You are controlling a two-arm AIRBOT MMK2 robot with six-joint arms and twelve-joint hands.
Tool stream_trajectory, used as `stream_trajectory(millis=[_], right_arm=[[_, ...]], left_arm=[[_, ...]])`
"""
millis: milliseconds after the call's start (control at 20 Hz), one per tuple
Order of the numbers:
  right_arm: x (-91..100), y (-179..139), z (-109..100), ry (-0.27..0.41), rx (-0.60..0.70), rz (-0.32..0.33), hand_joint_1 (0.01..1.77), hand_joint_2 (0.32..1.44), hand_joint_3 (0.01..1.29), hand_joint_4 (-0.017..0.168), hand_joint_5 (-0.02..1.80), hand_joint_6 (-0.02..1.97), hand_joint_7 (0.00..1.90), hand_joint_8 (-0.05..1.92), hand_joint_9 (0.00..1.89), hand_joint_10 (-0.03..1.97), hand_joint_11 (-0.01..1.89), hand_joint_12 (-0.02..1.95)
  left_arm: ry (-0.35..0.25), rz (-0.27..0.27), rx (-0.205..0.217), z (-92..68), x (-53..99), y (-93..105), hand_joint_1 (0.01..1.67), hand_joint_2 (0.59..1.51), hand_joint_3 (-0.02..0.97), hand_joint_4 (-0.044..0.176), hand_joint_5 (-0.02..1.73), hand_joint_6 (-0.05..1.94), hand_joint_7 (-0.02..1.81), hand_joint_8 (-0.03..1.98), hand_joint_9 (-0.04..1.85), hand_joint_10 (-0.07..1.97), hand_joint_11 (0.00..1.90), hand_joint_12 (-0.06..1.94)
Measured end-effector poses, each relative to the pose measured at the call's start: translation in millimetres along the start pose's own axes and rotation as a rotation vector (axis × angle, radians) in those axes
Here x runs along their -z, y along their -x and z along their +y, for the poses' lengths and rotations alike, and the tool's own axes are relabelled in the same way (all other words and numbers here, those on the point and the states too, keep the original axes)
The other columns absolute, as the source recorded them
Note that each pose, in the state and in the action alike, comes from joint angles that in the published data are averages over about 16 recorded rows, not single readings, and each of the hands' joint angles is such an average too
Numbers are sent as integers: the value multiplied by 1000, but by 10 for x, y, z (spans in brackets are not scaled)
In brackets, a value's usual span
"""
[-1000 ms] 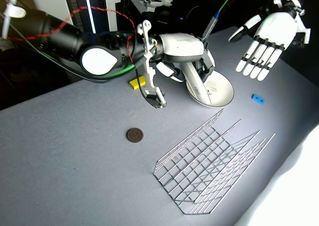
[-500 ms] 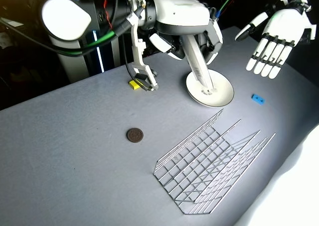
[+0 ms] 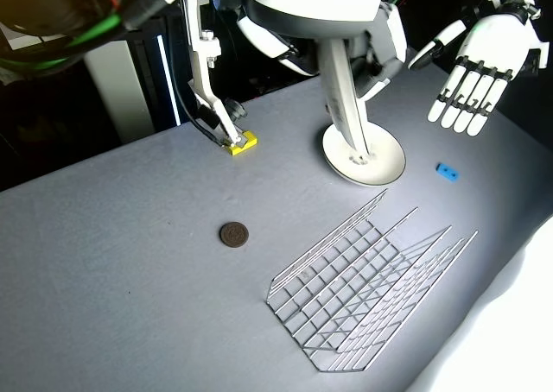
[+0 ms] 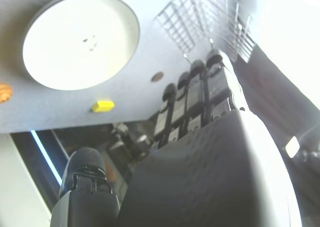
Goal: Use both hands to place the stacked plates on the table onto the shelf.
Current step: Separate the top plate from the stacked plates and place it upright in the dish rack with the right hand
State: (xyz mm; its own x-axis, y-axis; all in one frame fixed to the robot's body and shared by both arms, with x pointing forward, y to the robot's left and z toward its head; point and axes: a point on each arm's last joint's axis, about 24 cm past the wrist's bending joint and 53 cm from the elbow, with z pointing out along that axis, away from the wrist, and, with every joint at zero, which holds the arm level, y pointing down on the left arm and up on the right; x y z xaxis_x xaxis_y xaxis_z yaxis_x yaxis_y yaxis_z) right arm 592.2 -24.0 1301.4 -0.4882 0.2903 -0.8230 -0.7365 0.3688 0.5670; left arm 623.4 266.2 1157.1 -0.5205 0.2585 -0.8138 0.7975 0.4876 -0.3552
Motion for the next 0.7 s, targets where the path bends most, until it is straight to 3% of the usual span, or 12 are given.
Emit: stream_trajectory(millis=[500,700], right_arm=[[145,295,-533,-117,-185,5,1319,993,14,-3,949,957,1078,775,1040,956,804,1153],[159,416,-706,-156,-267,-25,1334,993,14,-3,949,962,1073,778,1053,889,800,1153]], left_arm=[[-2,4,-1,-6,-4,-9,22,1137,16,0,21,20,19,-4,19,17,15,-4],[-2,5,-1,-7,-5,-13,22,1137,16,0,21,20,19,-4,18,17,15,-4]])
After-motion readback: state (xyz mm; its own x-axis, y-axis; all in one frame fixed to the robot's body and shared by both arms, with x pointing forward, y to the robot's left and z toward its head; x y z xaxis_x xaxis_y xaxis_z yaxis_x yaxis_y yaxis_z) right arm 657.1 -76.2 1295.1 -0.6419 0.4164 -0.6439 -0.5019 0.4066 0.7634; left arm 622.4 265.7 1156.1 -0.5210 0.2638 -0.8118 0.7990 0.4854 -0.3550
